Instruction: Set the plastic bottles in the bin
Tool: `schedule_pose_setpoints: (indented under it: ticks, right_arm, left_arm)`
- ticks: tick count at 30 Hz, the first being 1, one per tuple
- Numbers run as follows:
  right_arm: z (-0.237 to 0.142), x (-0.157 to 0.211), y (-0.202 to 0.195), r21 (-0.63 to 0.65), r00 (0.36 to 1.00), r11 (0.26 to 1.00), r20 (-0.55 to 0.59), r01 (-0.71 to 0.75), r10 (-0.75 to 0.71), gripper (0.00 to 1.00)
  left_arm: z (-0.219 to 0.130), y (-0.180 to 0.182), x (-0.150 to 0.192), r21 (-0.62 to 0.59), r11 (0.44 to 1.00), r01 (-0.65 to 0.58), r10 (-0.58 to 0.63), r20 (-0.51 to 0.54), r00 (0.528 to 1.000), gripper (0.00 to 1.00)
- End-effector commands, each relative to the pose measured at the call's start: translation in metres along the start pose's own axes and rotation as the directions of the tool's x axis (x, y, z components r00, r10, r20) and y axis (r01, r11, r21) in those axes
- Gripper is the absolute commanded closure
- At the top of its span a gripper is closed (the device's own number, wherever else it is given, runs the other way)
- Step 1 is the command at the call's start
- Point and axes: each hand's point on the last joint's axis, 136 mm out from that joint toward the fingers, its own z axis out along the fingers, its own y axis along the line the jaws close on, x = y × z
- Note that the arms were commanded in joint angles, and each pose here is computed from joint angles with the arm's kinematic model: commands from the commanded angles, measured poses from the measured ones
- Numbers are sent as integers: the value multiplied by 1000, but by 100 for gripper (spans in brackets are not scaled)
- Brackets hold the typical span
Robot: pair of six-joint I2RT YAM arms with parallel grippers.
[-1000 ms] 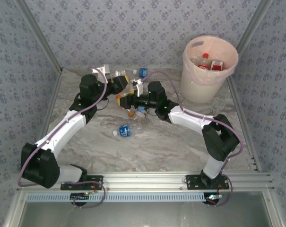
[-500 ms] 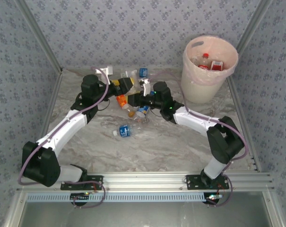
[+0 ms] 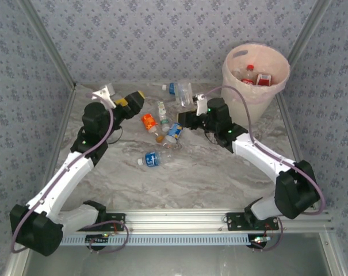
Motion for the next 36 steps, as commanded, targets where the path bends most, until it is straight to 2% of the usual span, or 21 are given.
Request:
schedule_pose_setpoints:
  ticks: [1, 9, 22, 32, 34, 36]
  right_arm:
    - [-22, -36, -12, 97, 994, 992, 59, 86, -92, 64]
    - [-64, -118, -54, 261, 965, 963, 228, 72, -133, 64]
    - [-115, -190, -145, 462, 967, 887, 221, 10, -126, 61]
    - [-124, -195, -228, 550, 993, 835, 102, -1, -66, 60]
    - [-122, -189, -238, 569, 997, 822, 57, 12, -53, 55]
    - [-121, -184, -246, 593, 999, 805, 17, 21, -38, 45]
  left_arm:
    - [-10, 41, -9, -167, 984, 56, -40, 101, 994, 2]
    - [-22, 80, 1, -281, 956, 80, -48, 118, 992, 2]
    - [-29, 100, 4, -333, 938, 100, -61, 126, 990, 2]
    - [-39, 106, 4, -358, 928, 101, -57, 131, 990, 2]
    - [-41, 108, 3, -363, 926, 105, -58, 138, 989, 2]
    - [-43, 109, 3, -366, 924, 110, -61, 143, 988, 2]
